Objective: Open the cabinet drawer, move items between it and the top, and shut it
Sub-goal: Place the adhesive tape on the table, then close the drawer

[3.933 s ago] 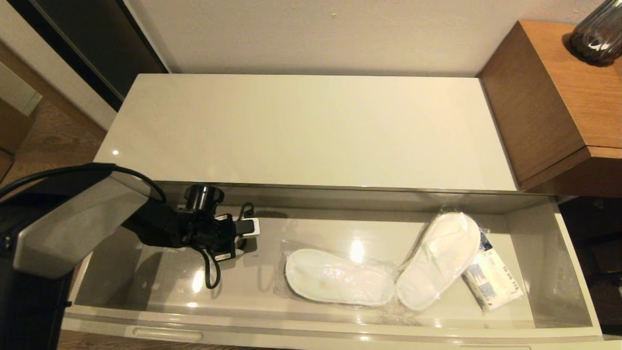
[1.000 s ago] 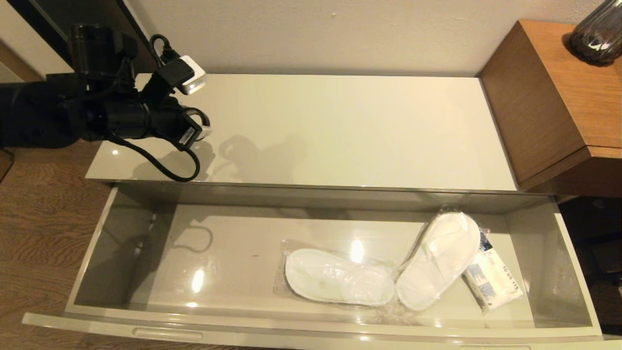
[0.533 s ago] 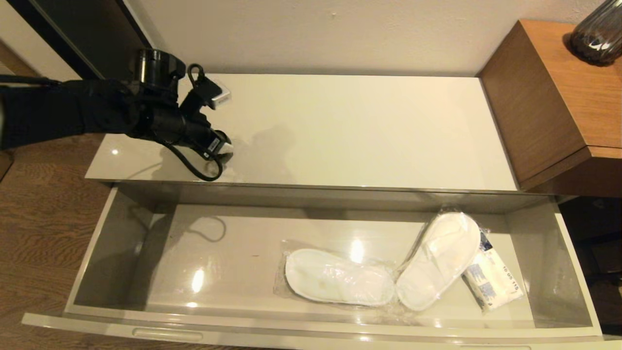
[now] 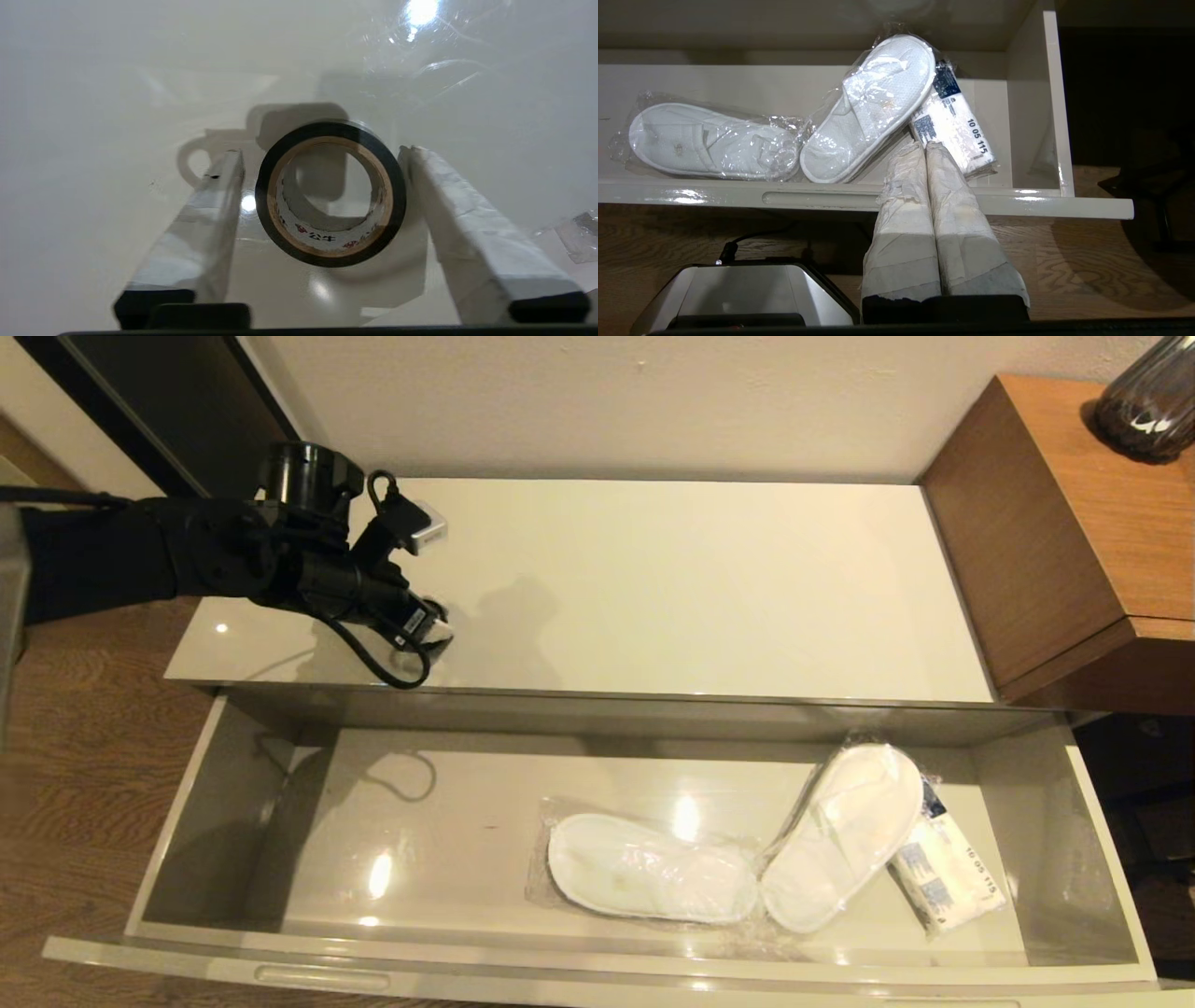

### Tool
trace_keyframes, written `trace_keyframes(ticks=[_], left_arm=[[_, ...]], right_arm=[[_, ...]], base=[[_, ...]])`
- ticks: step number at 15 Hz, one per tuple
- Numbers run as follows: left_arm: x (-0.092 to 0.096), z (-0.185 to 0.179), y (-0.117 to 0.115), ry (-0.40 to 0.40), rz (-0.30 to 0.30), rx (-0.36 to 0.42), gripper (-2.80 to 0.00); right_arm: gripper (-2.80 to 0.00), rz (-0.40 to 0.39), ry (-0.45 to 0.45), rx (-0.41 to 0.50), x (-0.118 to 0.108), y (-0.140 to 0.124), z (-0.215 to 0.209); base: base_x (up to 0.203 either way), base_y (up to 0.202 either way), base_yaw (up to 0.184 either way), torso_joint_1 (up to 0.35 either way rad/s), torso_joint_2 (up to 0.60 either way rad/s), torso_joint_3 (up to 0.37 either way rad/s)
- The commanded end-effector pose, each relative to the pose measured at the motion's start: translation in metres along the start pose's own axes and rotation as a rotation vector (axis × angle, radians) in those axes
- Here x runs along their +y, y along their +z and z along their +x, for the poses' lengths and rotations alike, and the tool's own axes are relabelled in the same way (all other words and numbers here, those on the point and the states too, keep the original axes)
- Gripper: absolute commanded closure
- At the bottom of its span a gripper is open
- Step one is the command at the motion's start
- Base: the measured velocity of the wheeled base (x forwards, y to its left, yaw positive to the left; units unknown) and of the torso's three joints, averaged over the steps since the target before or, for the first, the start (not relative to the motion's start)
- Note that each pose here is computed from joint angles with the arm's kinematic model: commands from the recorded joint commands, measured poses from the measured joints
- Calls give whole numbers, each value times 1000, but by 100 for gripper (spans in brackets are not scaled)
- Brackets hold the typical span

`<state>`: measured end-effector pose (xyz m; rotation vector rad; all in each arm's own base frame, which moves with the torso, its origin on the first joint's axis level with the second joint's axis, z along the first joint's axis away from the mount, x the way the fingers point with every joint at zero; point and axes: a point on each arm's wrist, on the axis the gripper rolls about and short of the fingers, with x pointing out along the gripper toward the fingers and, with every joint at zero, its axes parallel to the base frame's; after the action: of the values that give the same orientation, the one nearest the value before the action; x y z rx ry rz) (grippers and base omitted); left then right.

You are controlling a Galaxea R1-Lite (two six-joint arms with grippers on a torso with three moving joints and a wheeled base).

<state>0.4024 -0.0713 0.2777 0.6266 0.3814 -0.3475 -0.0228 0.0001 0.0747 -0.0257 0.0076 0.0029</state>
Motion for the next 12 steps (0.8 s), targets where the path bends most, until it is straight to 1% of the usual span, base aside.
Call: trace_keyframes(ticks=[1, 5, 7, 9, 12], left_arm=[[2, -11, 4, 5, 3, -12, -280], [1, -46, 5, 4, -5, -21, -280], [2, -81, 10, 21, -26, -63, -280], [0, -114, 10, 32, -39, -89, -280], [-11, -176, 3, 58, -38, -133, -280]], right_arm=[[0, 0, 0, 2, 0, 0, 0], [0, 0, 0, 2, 0, 0, 0], [0, 0, 0, 3, 0, 0, 0], [0, 0, 0, 3, 0, 0, 0], [0, 0, 0, 2, 0, 0, 0]], base=[[0, 0, 0, 0, 0, 0], [0, 0, 0, 0, 0, 0], [0, 0, 0, 0, 0, 0], [0, 0, 0, 0, 0, 0], [0, 0, 0, 0, 0, 0]])
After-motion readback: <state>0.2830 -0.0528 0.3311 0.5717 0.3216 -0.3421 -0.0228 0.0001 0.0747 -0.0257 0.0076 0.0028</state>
